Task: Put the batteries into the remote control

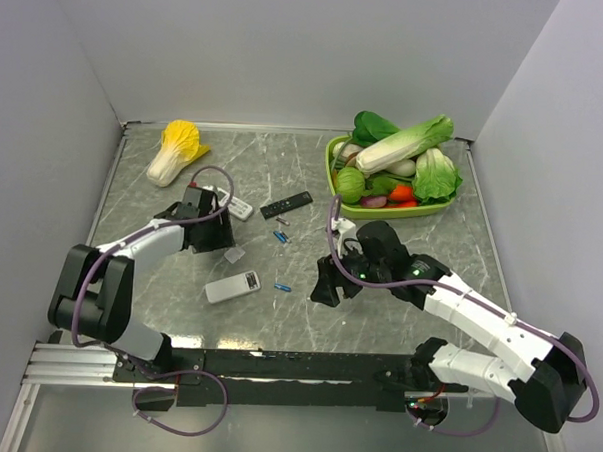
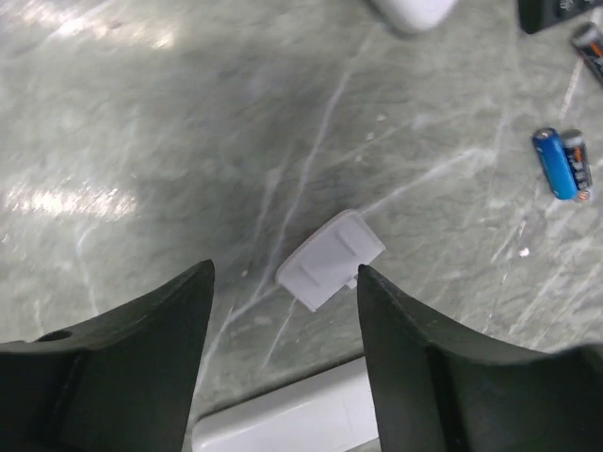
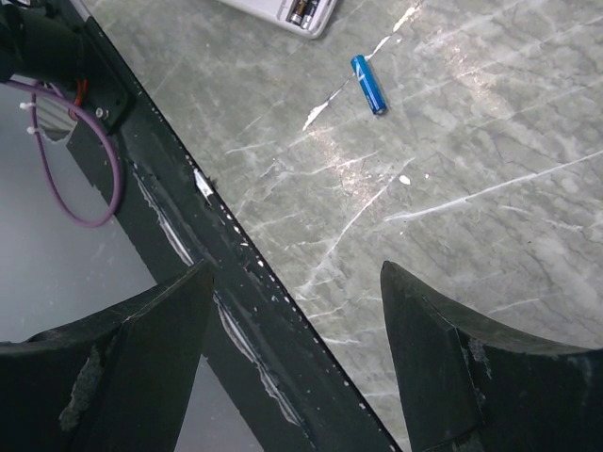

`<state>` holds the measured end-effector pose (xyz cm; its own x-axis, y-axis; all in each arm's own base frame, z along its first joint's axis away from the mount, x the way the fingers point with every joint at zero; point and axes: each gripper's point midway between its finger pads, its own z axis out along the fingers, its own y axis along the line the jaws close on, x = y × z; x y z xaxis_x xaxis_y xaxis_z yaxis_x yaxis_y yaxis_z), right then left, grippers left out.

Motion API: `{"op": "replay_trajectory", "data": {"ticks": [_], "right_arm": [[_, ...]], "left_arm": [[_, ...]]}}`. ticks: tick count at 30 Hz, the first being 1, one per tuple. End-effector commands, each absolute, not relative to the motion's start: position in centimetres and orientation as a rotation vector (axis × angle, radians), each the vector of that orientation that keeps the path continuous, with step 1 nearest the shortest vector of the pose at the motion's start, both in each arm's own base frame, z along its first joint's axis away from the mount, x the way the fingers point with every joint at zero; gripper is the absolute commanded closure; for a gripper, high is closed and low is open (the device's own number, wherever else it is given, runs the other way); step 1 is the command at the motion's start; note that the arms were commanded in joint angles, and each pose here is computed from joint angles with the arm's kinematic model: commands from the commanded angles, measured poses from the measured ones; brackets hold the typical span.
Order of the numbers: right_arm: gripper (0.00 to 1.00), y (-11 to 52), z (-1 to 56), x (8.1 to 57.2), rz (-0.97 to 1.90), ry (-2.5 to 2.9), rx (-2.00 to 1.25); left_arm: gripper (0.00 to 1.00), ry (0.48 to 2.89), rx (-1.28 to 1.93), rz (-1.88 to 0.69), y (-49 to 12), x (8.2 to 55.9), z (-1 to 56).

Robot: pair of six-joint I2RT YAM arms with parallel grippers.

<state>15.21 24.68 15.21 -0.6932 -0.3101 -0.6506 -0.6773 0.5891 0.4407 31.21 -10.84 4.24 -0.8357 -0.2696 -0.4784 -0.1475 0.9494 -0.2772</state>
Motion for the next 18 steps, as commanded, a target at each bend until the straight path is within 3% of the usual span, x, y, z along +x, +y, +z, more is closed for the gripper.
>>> {"op": "replay_trajectory", "data": {"ticks": [1, 9, 18], "right_arm": [[0.21, 25.6, 17.2, 15.9, 0.977, 2.253, -0.794], [0.21, 26.1, 17.1, 16.3, 0.983, 2.272, -0.792], [0.21, 26.4, 16.7, 16.4, 0.986, 2.294, -0.788]], "left_arm": [[0.37, 2.521, -0.063, -0.379, -12.2, 33.2, 5.6], [0.59, 2.597, -0.003, -0.366, -13.4, 33.0, 3.9], [0.68, 2.692, 0.06, -0.248, -14.7, 32.1, 2.5]]}}
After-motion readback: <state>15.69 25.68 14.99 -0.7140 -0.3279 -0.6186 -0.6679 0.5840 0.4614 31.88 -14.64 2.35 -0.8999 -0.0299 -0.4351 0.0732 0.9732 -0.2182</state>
